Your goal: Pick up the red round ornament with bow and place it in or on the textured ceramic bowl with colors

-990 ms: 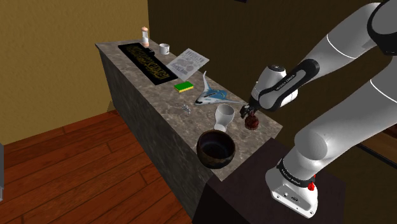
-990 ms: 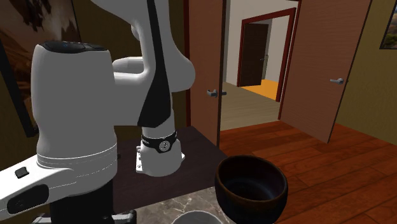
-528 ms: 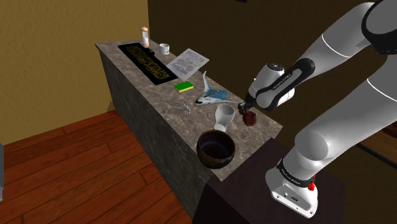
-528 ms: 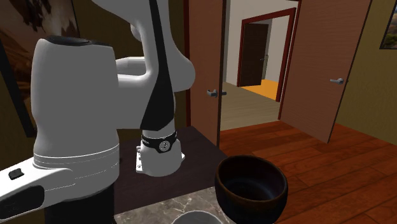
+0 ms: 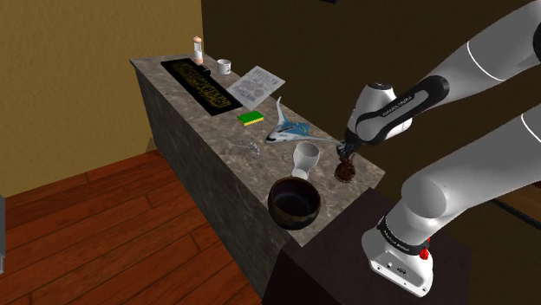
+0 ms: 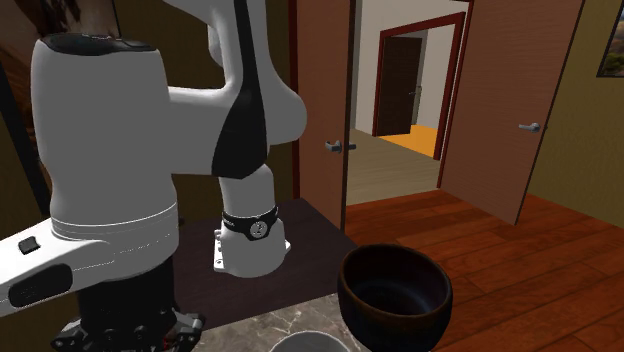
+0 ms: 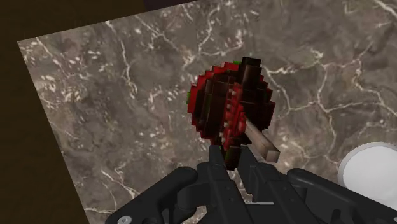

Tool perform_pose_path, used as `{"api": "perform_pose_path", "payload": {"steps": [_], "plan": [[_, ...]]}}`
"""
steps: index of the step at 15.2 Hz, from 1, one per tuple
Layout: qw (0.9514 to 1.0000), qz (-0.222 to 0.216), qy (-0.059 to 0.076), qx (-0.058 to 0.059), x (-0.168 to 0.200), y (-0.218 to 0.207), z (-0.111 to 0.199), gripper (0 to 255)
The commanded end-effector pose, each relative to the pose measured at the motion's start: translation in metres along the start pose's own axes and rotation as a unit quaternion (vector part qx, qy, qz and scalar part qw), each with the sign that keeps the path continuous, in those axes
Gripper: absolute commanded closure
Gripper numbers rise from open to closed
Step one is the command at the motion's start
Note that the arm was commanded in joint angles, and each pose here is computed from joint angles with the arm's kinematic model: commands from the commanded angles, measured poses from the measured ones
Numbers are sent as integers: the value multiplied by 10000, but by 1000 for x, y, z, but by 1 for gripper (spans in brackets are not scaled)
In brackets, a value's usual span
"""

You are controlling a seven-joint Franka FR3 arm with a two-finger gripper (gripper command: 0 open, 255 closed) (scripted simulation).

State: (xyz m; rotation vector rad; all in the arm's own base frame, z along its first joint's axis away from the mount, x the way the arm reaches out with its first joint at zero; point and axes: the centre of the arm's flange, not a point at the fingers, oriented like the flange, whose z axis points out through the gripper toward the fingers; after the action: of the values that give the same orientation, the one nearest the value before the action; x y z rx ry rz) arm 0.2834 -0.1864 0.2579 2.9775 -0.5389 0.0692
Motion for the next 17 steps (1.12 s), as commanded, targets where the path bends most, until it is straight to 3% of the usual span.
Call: {"api": "perform_pose_path", "payload": {"steps": [1, 17], "plan": [[9999, -6, -168, 3, -3, 2, -5, 255], [9999, -6, -168, 3, 3, 11, -89, 255]]}}
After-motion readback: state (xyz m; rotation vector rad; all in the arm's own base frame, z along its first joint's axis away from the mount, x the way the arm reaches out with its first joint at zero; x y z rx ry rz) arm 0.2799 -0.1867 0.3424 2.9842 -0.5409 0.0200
